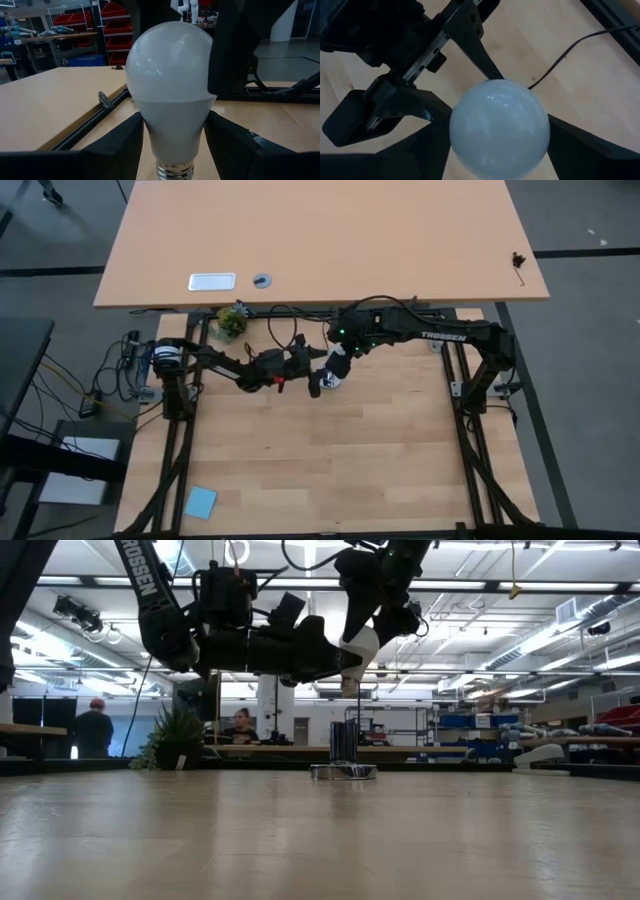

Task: Screw lightbulb
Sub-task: Insert the lightbulb into the lamp

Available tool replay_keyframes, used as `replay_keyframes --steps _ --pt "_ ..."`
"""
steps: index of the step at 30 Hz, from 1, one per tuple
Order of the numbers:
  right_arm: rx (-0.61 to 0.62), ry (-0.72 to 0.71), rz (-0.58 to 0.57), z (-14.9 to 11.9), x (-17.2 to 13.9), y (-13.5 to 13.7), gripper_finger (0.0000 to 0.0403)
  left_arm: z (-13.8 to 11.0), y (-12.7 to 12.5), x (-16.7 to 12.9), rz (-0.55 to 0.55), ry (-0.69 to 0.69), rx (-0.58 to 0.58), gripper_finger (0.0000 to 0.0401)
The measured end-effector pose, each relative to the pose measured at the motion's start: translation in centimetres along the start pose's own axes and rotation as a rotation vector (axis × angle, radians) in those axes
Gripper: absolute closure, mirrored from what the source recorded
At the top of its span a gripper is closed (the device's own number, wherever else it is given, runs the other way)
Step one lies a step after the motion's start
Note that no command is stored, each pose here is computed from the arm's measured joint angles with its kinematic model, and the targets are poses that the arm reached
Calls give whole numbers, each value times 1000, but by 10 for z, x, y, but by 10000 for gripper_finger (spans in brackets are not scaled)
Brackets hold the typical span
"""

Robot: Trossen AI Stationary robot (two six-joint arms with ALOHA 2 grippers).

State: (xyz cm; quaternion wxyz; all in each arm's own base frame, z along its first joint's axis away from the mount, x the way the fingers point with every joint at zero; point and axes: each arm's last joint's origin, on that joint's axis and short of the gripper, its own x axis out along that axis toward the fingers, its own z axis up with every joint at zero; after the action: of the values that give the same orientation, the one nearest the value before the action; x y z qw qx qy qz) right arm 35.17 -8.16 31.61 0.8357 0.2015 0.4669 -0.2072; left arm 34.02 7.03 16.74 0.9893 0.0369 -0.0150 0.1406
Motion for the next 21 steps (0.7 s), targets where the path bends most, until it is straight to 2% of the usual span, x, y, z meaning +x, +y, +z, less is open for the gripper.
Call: replay_keyframes --steps 12,21 --pt "-11 -12 4 1 0 0 111 0 0 0 1 4 -46 183" --pt "-27 -55 19 7 -5 1 111 4 1 -4 11 97 -34 153"
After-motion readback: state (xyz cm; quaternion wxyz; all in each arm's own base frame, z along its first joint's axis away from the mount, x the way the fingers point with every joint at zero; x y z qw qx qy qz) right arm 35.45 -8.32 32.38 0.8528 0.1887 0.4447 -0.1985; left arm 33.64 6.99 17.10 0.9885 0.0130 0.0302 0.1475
